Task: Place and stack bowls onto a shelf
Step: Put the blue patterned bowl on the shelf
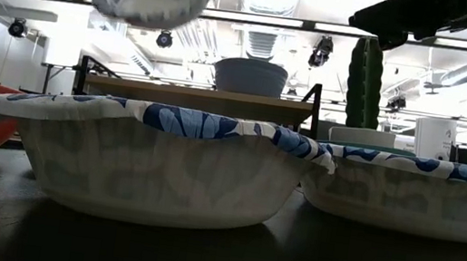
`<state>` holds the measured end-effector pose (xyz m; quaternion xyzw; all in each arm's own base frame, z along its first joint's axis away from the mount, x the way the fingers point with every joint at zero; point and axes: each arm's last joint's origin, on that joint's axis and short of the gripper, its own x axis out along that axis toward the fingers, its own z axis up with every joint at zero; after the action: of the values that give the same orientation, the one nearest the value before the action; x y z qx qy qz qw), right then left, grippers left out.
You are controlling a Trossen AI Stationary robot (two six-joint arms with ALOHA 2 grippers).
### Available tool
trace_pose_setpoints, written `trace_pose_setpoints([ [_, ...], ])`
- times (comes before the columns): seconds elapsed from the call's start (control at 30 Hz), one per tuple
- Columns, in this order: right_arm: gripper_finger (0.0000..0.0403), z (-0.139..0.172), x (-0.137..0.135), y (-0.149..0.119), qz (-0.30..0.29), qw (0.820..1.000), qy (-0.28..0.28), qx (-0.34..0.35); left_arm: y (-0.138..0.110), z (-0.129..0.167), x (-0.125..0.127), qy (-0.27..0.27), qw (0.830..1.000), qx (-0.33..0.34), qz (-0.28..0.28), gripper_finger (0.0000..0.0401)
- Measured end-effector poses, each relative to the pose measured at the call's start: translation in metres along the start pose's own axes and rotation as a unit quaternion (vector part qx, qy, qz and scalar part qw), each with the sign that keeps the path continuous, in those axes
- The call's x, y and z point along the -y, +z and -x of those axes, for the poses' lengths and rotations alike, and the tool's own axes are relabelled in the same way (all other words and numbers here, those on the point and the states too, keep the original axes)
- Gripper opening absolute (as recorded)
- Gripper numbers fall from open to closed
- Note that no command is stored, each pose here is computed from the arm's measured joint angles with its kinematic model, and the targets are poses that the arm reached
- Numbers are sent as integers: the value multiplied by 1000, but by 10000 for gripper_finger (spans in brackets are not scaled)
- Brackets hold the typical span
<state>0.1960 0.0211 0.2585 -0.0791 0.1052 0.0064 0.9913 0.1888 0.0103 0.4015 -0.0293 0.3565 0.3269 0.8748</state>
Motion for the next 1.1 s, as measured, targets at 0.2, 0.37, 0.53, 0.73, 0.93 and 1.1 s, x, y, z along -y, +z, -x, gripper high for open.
trace_pose_setpoints([
  [0.2, 73, 0, 0, 0, 0, 1000, 0, 0, 14, -25, -61, 65, 996, -18, 51, 0],
  [0.37, 73, 0, 0, 0, 1, 1000, 0, 0, 22, -55, -100, 72, 993, -38, 82, 0],
  [0.53, 73, 0, 0, 0, 1, 1000, 0, 0, 23, -87, -127, 56, 990, -71, 107, 0],
  [0.73, 73, 0, 0, 0, 0, 1000, 0, 0, 22, -116, -132, 46, 988, -111, 100, 1],
  [0.93, 73, 0, 0, 0, 0, 1000, -2, 0, 21, -131, -131, 44, 986, -129, 94, 27],
  [1.1, 73, 0, 0, 0, 0, 1000, -2, 0, 23, -137, -131, 43, 987, -128, 87, 66],
])
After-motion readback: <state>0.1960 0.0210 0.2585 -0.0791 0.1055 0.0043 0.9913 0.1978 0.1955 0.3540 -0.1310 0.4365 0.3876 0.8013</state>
